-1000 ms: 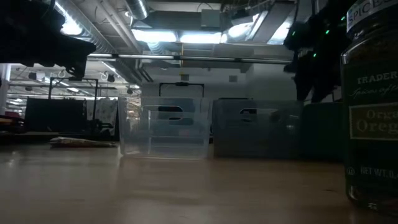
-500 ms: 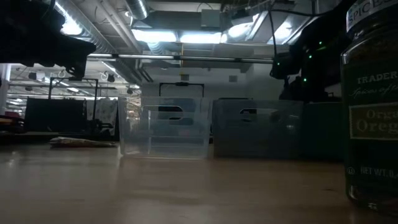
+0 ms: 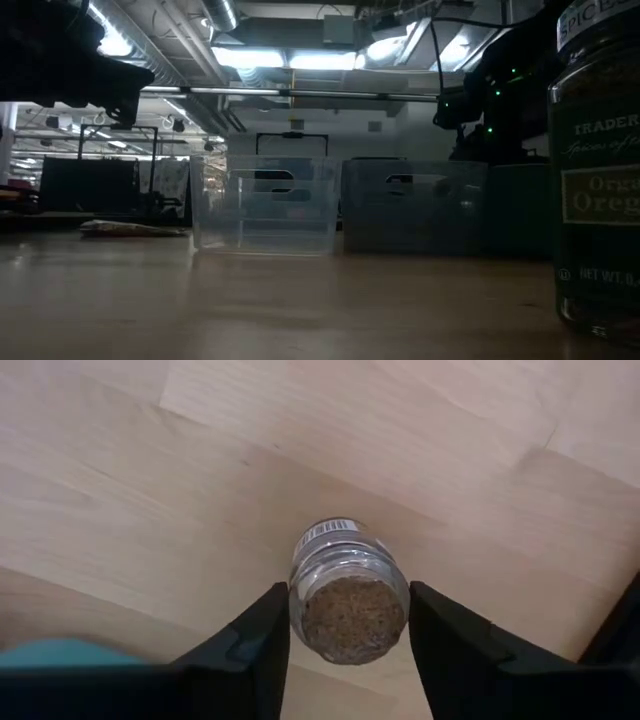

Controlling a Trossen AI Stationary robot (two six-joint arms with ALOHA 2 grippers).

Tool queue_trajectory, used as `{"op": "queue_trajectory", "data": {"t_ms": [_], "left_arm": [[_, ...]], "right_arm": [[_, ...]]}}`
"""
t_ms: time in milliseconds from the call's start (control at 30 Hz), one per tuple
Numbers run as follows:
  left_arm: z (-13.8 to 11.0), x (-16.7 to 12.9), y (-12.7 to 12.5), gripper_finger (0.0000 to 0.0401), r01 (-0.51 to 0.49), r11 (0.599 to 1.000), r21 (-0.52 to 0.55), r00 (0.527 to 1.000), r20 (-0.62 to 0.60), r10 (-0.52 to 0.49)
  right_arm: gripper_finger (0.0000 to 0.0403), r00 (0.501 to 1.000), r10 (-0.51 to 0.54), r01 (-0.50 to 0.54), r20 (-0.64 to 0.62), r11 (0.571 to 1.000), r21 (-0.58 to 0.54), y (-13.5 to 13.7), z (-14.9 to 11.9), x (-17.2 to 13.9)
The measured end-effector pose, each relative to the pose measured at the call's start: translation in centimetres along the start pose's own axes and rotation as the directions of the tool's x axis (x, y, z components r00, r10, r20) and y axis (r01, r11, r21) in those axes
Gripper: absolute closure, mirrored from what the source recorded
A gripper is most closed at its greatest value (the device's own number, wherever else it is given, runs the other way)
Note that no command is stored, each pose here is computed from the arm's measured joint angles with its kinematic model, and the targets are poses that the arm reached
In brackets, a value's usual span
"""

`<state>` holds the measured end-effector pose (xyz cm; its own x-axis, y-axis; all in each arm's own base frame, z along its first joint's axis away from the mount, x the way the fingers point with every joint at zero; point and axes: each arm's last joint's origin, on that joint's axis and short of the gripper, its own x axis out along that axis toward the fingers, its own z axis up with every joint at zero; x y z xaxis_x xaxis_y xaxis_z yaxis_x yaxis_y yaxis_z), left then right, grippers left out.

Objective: Sort spices by type
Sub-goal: Put the top brown seasoning bottle into the green bin

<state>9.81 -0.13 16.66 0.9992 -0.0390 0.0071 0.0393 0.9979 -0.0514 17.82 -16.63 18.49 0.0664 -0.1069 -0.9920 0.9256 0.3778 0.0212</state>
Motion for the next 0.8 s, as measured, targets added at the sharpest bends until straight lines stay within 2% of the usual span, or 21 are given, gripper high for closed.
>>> {"op": "queue_trajectory", "data": {"t_ms": [233, 433, 633, 800], "left_arm": [[0.0, 0.0, 0.0, 0.0401, 0.0, 1.0, 0.0, 1.0, 0.0, 0.0], [0.0, 0.0, 0.0, 0.0401, 0.0, 1.0, 0.0, 1.0, 0.0, 0.0], [0.0, 0.0, 0.0, 0.0401, 0.0, 1.0, 0.0, 1.0, 0.0, 0.0], [0.0, 0.0, 0.0, 0.0401, 0.0, 1.0, 0.0, 1.0, 0.0, 0.0]], "right_arm": [[0.0227, 1.0, 0.008, -0.008, 0.016, 0.999, -0.041, 0.2, 0.3, -0.3], [0.0231, 0.993, 0.08, -0.075, 0.083, 0.995, -0.062, 1.0, 2.0, -2.6], [0.0229, 0.967, 0.235, -0.224, 0.098, 0.968, -0.114, 2.0, 3.6, -6.6], [0.0228, 0.927, 0.373, -0.365, 0.023, 0.917, -0.164, 2.5, 3.8, -10.2]]}}
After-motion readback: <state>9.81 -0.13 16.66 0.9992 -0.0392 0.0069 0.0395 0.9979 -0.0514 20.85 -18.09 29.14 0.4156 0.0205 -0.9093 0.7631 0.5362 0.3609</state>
